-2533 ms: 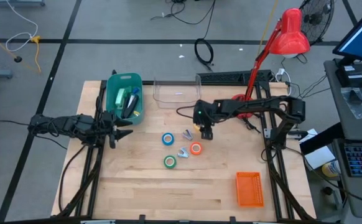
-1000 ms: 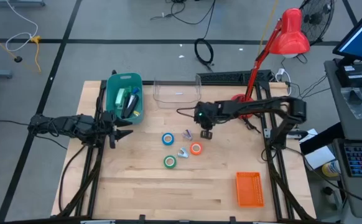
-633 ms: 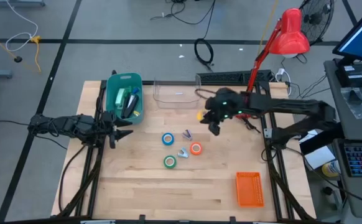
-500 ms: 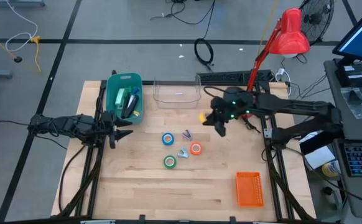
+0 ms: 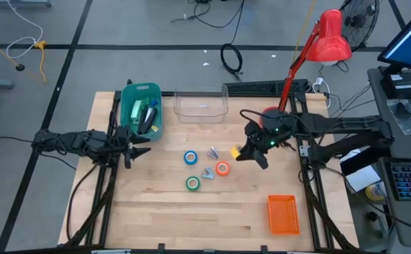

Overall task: Pick and place Stapler, Stapler remover, tape
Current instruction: Put the yellow tape into the transparent bin

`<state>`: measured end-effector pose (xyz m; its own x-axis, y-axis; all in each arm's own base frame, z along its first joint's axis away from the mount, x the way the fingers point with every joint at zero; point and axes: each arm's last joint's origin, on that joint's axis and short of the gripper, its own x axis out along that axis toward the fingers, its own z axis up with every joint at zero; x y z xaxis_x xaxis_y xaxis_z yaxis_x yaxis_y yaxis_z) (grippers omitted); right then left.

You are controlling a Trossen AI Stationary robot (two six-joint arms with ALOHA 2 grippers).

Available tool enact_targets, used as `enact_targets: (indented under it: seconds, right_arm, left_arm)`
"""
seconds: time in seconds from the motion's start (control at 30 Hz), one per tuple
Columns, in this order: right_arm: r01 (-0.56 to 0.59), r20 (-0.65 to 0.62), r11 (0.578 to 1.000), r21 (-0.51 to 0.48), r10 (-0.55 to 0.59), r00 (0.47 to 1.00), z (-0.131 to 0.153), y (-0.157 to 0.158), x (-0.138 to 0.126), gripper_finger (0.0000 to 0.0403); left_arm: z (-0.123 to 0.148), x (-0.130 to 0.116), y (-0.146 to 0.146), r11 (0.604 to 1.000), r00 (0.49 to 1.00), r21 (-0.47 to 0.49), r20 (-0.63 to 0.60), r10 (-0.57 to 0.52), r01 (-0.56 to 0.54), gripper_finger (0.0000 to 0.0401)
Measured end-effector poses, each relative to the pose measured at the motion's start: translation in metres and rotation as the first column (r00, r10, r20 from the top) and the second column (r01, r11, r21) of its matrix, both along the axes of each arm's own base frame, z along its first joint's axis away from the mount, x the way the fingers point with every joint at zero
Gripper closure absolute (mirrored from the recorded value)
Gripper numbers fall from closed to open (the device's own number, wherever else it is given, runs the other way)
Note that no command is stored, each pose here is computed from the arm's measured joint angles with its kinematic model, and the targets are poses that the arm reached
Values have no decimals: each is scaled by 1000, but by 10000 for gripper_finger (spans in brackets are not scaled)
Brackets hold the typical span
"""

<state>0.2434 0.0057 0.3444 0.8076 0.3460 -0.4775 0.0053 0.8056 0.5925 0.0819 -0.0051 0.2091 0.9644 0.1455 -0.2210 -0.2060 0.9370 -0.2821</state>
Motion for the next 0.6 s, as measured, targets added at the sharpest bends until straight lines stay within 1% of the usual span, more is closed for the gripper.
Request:
enact_targets:
  seconds: [0.37,0.43,0.6]
  right_arm:
    - [-8,15,999,31,8,1000,2,6,3,369]
    - [-24,16,999,40,23,1000,2,6,2,369]
    - [-27,24,999,40,26,999,2,6,3,369]
  left_arm:
    - [0,0,0,1000,1000,-2,0,0,0,185]
    - [0,0,0,1000,1000,-2,0,0,0,185]
    - [0,0,0,1000,1000,-5,-1,0,0,185]
